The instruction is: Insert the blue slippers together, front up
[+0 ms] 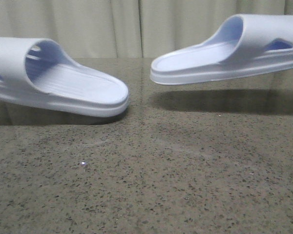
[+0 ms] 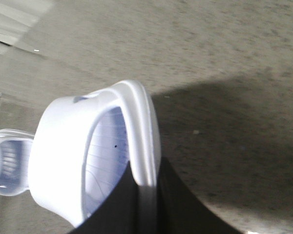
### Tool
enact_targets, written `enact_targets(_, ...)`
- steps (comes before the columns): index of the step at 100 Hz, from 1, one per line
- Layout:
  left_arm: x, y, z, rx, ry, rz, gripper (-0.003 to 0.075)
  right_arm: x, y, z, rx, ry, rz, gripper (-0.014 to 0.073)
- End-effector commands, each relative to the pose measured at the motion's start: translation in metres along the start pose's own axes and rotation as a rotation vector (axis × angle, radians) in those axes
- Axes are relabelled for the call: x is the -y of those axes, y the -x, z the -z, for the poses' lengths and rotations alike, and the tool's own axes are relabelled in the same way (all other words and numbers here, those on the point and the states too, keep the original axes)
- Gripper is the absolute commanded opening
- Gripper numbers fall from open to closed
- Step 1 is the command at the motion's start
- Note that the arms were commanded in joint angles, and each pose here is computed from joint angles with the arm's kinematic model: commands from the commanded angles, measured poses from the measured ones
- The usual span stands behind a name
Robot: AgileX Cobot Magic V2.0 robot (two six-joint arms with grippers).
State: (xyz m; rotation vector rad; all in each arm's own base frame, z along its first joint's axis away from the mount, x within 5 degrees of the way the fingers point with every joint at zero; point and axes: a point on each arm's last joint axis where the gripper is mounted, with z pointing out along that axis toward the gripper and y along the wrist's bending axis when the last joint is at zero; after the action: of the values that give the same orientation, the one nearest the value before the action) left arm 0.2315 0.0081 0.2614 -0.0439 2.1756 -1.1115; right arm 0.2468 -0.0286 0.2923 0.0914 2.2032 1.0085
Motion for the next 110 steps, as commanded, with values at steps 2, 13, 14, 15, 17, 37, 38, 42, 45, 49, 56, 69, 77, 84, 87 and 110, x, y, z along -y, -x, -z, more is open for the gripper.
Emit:
enact_targets(2, 0.024, 0.010, 0.010, 0.076, -0.100, -0.023, 0.0015, -0.029, 0.008, 0.014, 0.083, 0.116, 0.045, -0.0106)
enact_targets(13, 0.027, 0.009, 0.012, 0.077, -0.109, -0.017, 0.0015, -0.040, 0.005, 0.020, 0.084, 0.161, 0.069, -0.0106)
enact_targets(14, 0.027, 0.009, 0.012, 0.076, -0.111, -0.017, 0.0015, -0.041, 0.005, 0.020, 0.083, 0.164, 0.072, -0.0106)
enact_targets(15, 0.027, 0.009, 0.012, 0.075, -0.114, -0.015, 0.0015, -0.042, 0.005, 0.021, 0.083, 0.166, 0.074, -0.0106)
enact_targets(17, 0.028, 0.009, 0.012, 0.072, -0.122, -0.015, 0.0015, -0.043, 0.004, 0.021, 0.081, 0.172, 0.077, -0.0106)
enact_targets(37, 0.035, 0.010, 0.013, 0.089, -0.200, 0.003, 0.0015, -0.051, -0.007, 0.023, 0.089, 0.252, 0.052, -0.0106)
enact_targets(38, 0.035, 0.010, 0.013, 0.089, -0.200, 0.003, 0.0015, -0.052, -0.008, 0.023, 0.085, 0.255, 0.054, -0.0106)
enact_targets(42, 0.035, 0.011, 0.013, 0.091, -0.204, 0.007, 0.0015, -0.054, -0.010, 0.022, 0.078, 0.262, 0.059, -0.0106)
enact_targets(45, 0.035, 0.010, 0.013, 0.092, -0.205, 0.009, 0.0015, -0.056, -0.012, 0.021, 0.071, 0.272, 0.062, -0.0106)
enact_targets(49, 0.035, 0.010, 0.013, 0.091, -0.205, 0.011, 0.0015, -0.059, -0.014, 0.020, 0.064, 0.279, 0.073, -0.0106)
enact_targets(56, 0.035, 0.009, 0.013, 0.099, -0.214, 0.021, 0.0015, -0.063, -0.016, 0.017, 0.049, 0.294, 0.084, -0.0106)
enact_targets(69, 0.034, 0.008, 0.012, 0.112, -0.225, 0.043, 0.0015, -0.068, -0.018, 0.011, 0.032, 0.304, 0.098, -0.0106)
enact_targets(77, 0.032, 0.004, 0.011, 0.108, -0.225, 0.059, 0.0015, -0.068, -0.018, 0.010, 0.040, 0.295, 0.103, -0.0106)
enact_targets(84, 0.030, 0.000, 0.009, 0.106, -0.232, 0.082, 0.0015, -0.067, -0.017, 0.010, 0.045, 0.290, 0.105, -0.0106)
enact_targets(87, 0.029, -0.002, 0.008, 0.111, -0.237, 0.089, 0.0015, -0.067, -0.017, 0.010, 0.046, 0.288, 0.105, -0.0106)
enact_targets(110, 0.038, -0.009, -0.002, 0.084, -0.287, 0.084, 0.0015, -0.065, -0.017, 0.004, 0.036, 0.286, 0.093, -0.0106)
